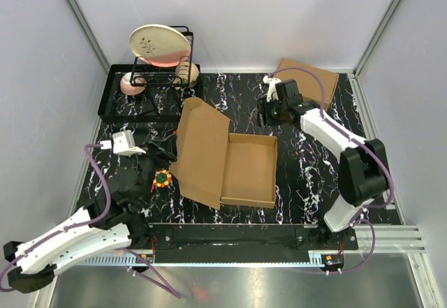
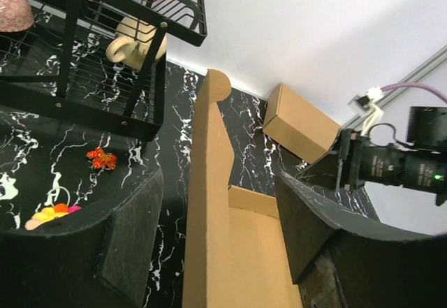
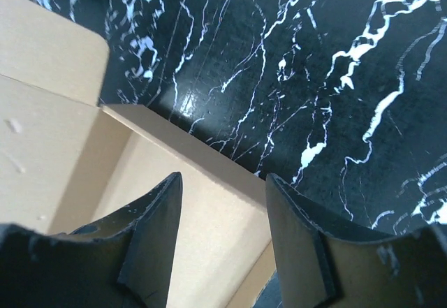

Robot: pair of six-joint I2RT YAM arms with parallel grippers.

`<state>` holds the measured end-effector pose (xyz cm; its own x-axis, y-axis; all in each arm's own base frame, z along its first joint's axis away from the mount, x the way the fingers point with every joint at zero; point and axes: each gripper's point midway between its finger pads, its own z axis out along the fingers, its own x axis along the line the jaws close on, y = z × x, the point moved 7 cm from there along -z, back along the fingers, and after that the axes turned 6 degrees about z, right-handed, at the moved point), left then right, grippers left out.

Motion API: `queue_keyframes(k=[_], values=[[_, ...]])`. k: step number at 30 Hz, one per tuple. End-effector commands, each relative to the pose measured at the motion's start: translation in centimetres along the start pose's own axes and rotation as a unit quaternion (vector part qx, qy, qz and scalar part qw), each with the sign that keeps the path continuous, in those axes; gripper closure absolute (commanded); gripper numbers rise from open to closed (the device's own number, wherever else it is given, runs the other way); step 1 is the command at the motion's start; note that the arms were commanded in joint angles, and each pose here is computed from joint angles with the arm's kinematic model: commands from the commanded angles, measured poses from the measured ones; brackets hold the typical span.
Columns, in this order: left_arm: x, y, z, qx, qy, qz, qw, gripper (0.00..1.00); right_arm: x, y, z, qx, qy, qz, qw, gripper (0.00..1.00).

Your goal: Fold the paper box

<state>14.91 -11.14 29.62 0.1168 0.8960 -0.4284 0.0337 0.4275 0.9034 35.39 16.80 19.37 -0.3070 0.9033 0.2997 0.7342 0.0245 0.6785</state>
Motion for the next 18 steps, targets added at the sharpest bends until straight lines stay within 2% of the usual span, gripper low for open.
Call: queue_keyframes(k=[1,7,18], values=[[0.7,2.1,-0.6,-0.025,0.016,0.002,1.000,0.32,1.4,1.3,1.2,-0.018,0.061,-0.094,0.993,0.43],[1.0,2.3,-0.5,-0.030,0.025,0.018,0.999,0.32,2.2,0.7,3.4,0.009,0.105,-0.131,0.986,0.43],[1.7,1.6,-0.8,-0.030,0.026,0.026,0.999,0.31,1.9,-5.3,7.9,0.105,0.080,-0.175,0.976,0.48]])
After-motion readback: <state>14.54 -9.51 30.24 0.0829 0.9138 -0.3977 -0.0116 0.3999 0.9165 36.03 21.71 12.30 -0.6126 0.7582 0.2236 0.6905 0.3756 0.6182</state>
